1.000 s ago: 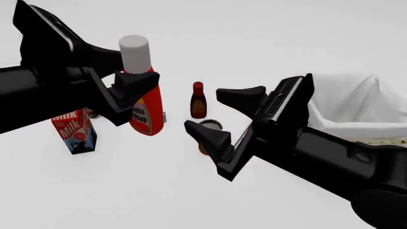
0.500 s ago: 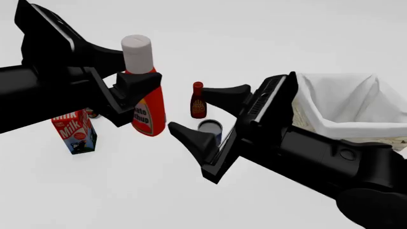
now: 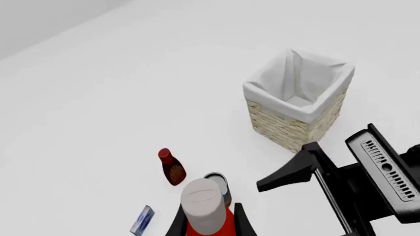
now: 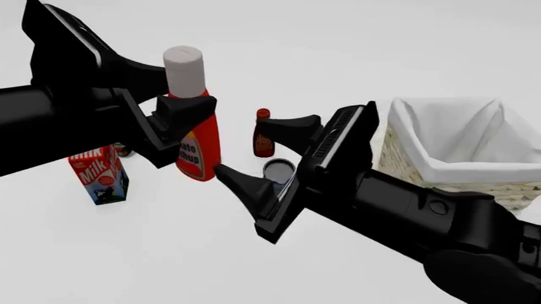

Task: Pick the ketchup and place it in the basket.

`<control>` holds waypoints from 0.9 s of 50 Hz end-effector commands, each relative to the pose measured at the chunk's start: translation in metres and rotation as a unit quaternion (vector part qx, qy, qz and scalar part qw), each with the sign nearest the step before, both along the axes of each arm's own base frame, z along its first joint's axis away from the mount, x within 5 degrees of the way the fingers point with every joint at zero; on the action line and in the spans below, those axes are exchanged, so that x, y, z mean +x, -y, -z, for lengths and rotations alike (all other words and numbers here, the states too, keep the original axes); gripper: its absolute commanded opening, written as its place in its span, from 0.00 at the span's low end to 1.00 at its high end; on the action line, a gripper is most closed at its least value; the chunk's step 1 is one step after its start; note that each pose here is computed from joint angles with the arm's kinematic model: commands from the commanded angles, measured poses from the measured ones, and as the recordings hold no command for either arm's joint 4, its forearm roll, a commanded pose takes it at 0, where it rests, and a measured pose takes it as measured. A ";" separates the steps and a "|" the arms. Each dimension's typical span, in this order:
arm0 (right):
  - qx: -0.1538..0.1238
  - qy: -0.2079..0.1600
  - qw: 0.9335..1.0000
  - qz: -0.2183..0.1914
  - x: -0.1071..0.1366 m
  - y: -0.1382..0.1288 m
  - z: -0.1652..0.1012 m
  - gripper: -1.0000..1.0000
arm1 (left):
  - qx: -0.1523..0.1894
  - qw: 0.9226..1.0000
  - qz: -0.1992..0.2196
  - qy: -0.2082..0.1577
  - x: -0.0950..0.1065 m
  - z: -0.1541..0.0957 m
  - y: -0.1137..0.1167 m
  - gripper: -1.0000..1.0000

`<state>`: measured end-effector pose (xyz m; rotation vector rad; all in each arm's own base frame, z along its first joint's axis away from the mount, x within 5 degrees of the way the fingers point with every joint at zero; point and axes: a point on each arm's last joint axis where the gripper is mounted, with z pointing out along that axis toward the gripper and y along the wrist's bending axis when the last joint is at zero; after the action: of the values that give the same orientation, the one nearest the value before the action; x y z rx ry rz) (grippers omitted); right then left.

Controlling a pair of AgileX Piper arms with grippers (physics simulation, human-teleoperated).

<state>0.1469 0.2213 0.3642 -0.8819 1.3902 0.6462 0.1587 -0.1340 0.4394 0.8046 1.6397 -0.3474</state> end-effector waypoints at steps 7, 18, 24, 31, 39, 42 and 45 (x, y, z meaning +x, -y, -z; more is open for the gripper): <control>-0.007 0.013 1.000 0.000 0.006 -0.008 0.006 1.00 | 0.004 1.000 0.000 0.005 0.000 0.000 -0.001 0.00; -0.002 0.004 1.000 -0.005 0.007 -0.016 0.014 1.00 | 0.006 1.000 -0.004 0.004 0.002 0.003 -0.001 0.00; -0.001 0.004 1.000 -0.004 0.009 -0.018 0.016 1.00 | 0.006 1.000 -0.003 0.002 0.002 0.004 -0.001 0.00; 0.001 0.005 1.000 -0.007 0.010 -0.022 0.016 1.00 | 0.006 1.000 -0.003 0.000 0.003 0.005 0.000 0.00; -0.001 0.007 1.000 -0.008 0.012 -0.026 0.018 1.00 | 0.006 1.000 -0.003 -0.001 0.003 0.005 0.001 0.00; -0.002 0.007 1.000 -0.008 0.013 -0.028 0.018 1.00 | 0.007 1.000 -0.003 -0.001 0.004 0.006 0.001 0.00; -0.006 0.010 1.000 -0.009 0.014 -0.031 0.020 1.00 | 0.007 1.000 -0.005 -0.002 0.005 0.007 0.001 0.00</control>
<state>0.1583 0.2458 0.3473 -0.8978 1.3741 0.6481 0.1629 -0.1353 0.4320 0.7995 1.6611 -0.3438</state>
